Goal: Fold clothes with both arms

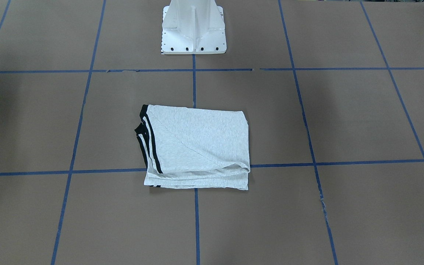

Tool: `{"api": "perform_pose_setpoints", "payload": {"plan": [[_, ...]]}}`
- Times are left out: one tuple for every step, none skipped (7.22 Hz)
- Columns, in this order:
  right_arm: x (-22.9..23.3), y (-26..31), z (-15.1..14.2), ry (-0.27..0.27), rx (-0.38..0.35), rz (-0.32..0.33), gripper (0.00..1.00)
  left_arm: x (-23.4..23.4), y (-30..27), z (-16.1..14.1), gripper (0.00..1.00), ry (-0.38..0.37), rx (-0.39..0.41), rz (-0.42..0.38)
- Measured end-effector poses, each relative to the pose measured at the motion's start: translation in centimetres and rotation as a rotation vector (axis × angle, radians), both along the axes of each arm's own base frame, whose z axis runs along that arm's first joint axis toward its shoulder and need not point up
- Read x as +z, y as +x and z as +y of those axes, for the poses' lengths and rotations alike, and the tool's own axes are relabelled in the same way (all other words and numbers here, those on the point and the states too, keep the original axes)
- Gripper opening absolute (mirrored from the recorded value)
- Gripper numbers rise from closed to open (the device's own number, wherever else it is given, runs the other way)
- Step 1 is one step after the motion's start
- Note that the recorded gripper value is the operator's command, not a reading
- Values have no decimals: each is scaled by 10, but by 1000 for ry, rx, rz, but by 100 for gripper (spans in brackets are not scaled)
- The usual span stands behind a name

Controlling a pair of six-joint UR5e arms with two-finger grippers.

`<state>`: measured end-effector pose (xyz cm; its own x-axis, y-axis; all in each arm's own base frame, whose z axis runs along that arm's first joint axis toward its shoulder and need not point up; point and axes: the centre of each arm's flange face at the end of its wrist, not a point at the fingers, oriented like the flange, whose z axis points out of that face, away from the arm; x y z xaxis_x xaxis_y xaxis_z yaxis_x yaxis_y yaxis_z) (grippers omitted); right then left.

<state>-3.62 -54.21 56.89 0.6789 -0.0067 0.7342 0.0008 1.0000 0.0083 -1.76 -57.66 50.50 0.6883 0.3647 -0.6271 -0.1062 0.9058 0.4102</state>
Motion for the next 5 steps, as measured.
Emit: {"api": "perform_pose_setpoints", "payload": {"plan": [[1,0,0,0,0,-1,100,2,0,1,100,-3,1,0],[1,0,1,1,-1,-2,100,5,0,3,100,-7,1,0],[1,1,3,2,-1,-3,100,9,0,4,100,-13,3,1],[2,2,4,4,-1,0,100,15,0,5,100,-22,4,3],[3,3,5,6,-3,5,100,19,0,5,100,-28,5,4]]}}
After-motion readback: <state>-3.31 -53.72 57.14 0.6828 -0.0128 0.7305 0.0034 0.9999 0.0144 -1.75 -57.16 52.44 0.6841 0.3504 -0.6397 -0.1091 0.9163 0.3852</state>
